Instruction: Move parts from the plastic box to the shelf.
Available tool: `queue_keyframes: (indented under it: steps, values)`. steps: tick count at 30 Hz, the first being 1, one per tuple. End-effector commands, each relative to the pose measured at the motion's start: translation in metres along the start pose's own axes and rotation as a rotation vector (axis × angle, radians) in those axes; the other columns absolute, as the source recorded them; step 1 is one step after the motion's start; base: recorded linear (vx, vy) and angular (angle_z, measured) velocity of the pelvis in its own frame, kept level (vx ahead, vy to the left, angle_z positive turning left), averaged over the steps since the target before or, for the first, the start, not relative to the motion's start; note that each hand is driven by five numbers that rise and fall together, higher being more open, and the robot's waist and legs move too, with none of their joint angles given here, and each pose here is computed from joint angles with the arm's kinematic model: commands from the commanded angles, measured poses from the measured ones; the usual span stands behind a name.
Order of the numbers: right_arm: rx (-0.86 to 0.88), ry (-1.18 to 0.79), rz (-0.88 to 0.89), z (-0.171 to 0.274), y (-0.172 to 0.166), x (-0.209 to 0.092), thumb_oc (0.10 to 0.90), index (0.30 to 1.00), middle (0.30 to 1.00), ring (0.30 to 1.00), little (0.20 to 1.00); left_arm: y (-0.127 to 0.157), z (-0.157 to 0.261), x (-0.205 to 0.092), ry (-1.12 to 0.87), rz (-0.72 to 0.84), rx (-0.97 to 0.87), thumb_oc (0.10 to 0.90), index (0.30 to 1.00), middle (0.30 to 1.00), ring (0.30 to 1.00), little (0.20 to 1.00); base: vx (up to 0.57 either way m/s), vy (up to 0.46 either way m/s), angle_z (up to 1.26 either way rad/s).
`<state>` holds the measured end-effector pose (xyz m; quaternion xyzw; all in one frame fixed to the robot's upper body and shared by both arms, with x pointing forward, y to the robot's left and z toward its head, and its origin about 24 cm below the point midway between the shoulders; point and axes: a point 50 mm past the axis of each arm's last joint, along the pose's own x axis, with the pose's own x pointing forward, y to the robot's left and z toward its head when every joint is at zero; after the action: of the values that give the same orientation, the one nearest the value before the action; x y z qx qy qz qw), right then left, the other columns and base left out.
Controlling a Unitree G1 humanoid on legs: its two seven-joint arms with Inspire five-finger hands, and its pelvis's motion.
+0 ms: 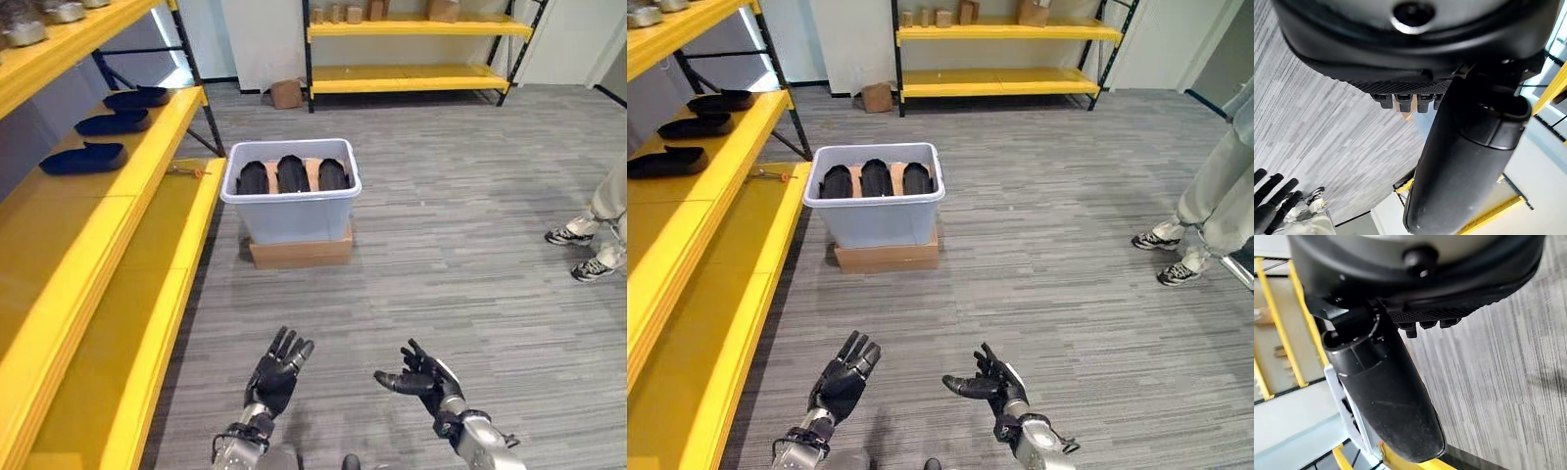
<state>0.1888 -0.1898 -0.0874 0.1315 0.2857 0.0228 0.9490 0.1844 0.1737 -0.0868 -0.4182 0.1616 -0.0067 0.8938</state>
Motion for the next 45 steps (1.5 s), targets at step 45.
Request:
queue_keyframes:
  steps: [45]
  values:
    - [-0.051, -0.072, 0.163, 0.028, 0.012, 0.011, 0.9, 1.0, 1.0, 1.0, 1.0, -0.012, 0.017, -0.004, 0.138, -0.324, 0.339, 0.9, 1.0, 1.0, 1.0, 1.0, 0.28, 0.096, 0.02]
